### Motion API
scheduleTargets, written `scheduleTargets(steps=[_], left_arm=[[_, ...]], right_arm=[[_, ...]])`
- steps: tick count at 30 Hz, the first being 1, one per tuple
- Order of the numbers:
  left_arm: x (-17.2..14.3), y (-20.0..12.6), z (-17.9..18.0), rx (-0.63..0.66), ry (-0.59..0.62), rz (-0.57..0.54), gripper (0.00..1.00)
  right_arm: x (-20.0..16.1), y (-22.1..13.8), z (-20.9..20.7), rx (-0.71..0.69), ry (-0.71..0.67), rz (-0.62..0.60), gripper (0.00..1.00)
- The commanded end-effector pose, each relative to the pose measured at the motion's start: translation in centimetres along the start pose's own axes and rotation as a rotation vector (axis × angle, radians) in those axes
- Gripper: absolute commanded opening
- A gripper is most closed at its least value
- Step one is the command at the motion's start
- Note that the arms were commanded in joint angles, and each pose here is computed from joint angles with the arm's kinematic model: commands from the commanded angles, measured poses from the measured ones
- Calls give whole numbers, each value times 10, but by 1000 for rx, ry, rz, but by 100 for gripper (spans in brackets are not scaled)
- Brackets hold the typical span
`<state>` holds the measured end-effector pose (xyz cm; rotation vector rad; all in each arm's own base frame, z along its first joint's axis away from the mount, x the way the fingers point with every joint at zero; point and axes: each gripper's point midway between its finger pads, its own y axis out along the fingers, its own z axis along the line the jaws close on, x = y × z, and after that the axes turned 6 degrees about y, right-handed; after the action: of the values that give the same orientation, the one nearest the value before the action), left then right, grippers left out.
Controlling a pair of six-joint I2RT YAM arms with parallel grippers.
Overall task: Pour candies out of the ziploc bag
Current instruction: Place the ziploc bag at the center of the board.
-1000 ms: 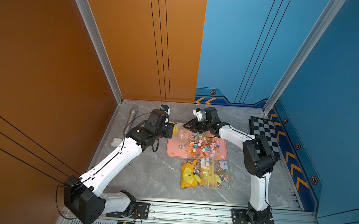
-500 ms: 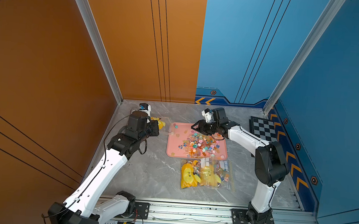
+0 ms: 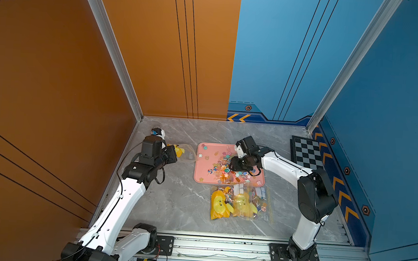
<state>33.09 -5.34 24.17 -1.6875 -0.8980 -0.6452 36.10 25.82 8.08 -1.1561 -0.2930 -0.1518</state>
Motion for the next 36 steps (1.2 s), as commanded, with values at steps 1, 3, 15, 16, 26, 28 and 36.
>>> scheduleTargets(steps=[1, 3, 15, 16, 26, 28, 36], left_arm=[[1, -8, 0, -35, -28, -30, 0], [-1, -11, 4, -31, -35, -38, 0], [-12, -29, 15, -39, -70, -77, 0], [-12, -29, 16, -38, -75, -77, 0], [-10, -18, 16, -63, -107, -103, 0], [-8, -14, 15, -74, -117, -113, 0], [14, -2, 14, -91, -133, -203, 0]], right_arm=[[-14, 21, -17, -94, -21, 61, 49], [-13, 29, -14, -100, -29, 68, 48], [20, 46, 11, -45, -25, 39, 46], [24, 44, 13, -40, -26, 33, 46], [18, 13, 19, -40, -55, -2, 47], [16, 3, 21, -41, -73, -18, 48], [18, -42, 26, -39, -90, -101, 51]])
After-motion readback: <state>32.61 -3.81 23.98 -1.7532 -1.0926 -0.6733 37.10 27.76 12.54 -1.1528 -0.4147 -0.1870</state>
